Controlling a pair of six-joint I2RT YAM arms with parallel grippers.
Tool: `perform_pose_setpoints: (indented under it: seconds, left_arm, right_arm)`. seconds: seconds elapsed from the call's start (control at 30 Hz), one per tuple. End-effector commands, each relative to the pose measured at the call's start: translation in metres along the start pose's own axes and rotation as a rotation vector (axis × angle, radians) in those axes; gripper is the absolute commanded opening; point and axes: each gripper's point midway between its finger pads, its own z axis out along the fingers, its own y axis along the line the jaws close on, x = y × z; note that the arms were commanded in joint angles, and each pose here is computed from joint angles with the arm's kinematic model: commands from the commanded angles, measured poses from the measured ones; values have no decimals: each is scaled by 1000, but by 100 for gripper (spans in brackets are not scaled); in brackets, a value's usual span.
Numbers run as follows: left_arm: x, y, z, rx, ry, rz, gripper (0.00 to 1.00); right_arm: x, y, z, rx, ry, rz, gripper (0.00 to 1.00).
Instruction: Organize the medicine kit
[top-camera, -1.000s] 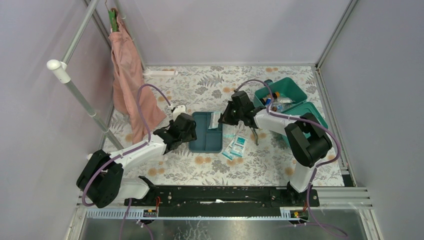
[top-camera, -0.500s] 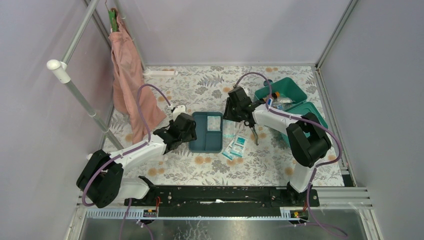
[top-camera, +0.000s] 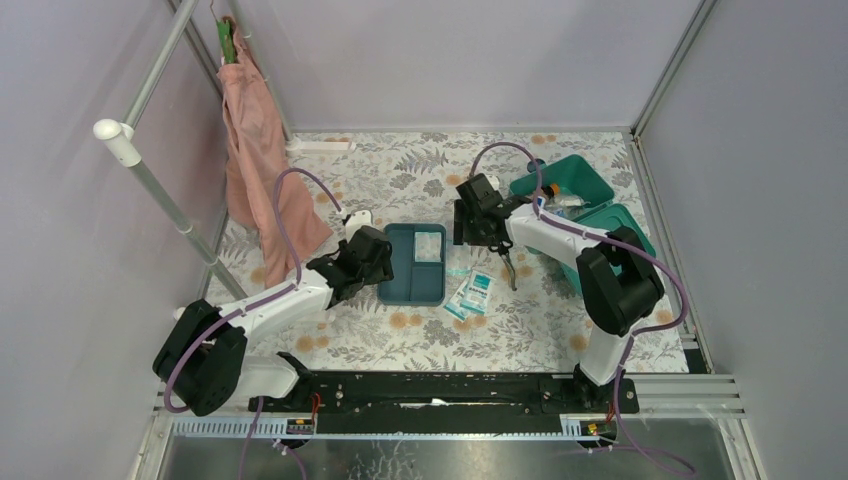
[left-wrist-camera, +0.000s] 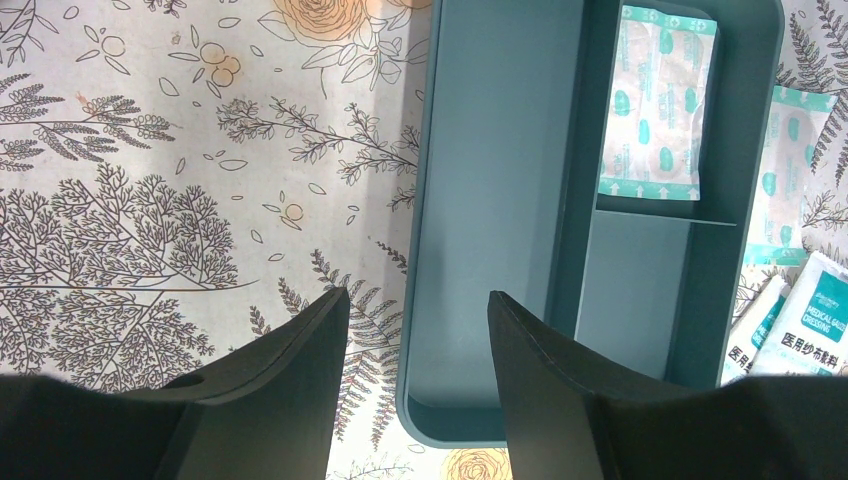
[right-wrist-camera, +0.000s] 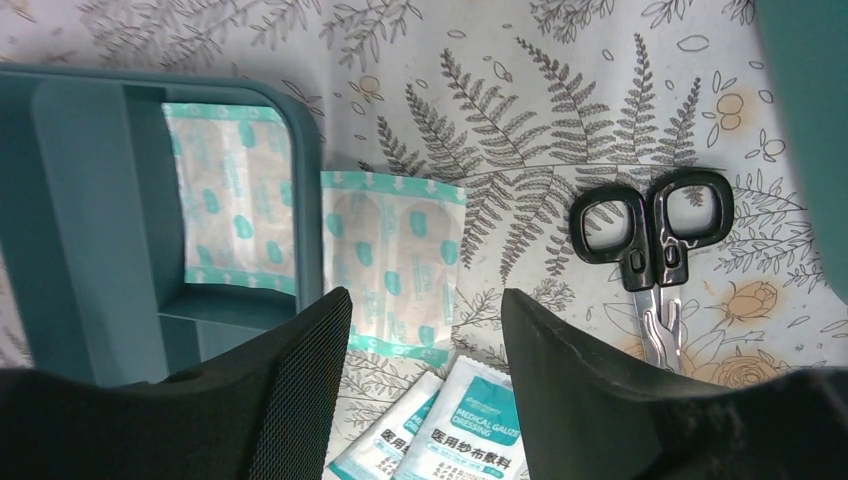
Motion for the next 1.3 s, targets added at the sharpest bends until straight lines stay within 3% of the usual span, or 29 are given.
perform_pose_setpoints:
  seconds: [0.0,0.8,1.07,1.27]
  left_arm:
    - [1,5,0,-8,-2,2,61]
    - [5,12,2,-40,3,4,61]
    - [6,12,3,-39,7,4,61]
    - [7,11,3,-37,8,4,61]
  right_arm:
    - [7,1,5,12,56,-46,65]
    - [36,25,43,33,167,-116,82]
    - [46,-5,48,177,185,-165,82]
    - [53,-16,48,210,193,-176,77]
